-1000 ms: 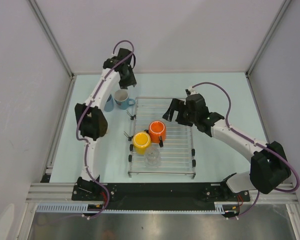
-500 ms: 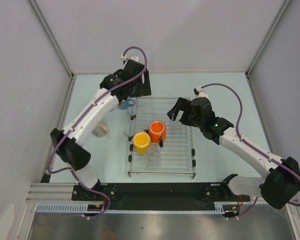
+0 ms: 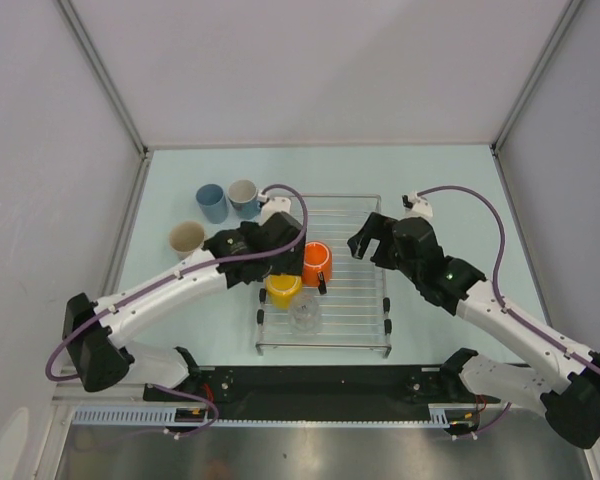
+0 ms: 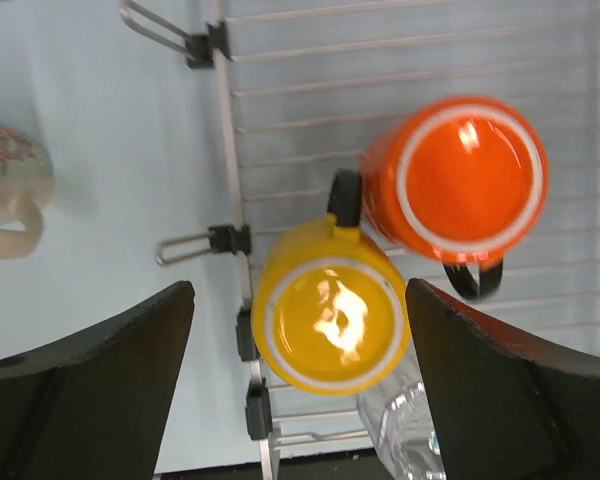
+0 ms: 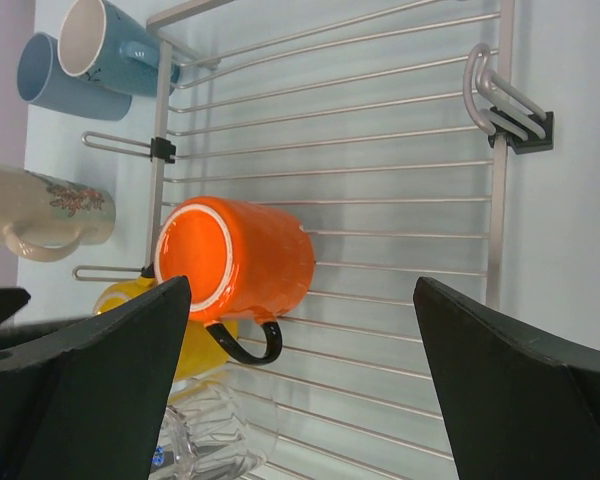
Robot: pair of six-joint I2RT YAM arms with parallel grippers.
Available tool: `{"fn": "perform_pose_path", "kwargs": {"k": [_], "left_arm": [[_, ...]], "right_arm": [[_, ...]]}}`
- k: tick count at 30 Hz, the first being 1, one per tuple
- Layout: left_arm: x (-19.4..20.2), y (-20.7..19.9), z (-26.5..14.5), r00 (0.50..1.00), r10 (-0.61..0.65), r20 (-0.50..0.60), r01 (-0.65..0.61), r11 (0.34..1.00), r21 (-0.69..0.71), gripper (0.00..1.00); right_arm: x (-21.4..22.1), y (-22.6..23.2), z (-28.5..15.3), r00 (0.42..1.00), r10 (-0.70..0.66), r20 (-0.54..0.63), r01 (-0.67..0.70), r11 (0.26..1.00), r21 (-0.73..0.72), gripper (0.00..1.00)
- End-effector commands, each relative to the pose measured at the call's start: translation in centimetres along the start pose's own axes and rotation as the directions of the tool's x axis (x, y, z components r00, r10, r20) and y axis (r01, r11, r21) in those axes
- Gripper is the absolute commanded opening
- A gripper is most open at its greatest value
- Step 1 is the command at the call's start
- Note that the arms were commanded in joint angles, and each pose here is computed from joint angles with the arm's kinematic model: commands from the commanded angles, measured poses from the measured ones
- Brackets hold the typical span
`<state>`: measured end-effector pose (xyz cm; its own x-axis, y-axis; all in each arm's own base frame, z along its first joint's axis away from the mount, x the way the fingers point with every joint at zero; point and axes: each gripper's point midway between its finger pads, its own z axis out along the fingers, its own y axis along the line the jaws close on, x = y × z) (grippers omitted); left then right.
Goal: Unload the cups from the dish rack
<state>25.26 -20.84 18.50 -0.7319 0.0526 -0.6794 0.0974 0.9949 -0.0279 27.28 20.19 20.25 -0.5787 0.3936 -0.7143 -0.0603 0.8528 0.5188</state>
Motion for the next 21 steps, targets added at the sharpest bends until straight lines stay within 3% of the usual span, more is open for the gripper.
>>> {"fn": "perform_pose_path", "kwargs": {"k": [1, 10, 21], "left_arm": [[0.1, -0.9, -1.8, 0.994, -0.064, 0.083, 0.061, 0.997, 0.045, 0.94], [3.7, -0.7, -0.2, 0.997, -0.082, 0.000, 0.082, 0.996, 0.029, 0.95], [5.0, -2.2, 1.5, 0.997, -0.062, -0.040, 0.064, 0.997, 0.052, 0.97]], "right_arm": [[0.3, -0.6, -0.5, 1.000, 0.014, 0.001, -0.014, 1.000, 0.025, 1.00], [1.0, -1.2, -0.5, 1.000, 0.022, -0.007, -0.022, 0.999, 0.044, 1.00], [1.6, -1.3, -0.2, 0.999, 0.025, -0.025, -0.024, 0.999, 0.043, 1.00]]}}
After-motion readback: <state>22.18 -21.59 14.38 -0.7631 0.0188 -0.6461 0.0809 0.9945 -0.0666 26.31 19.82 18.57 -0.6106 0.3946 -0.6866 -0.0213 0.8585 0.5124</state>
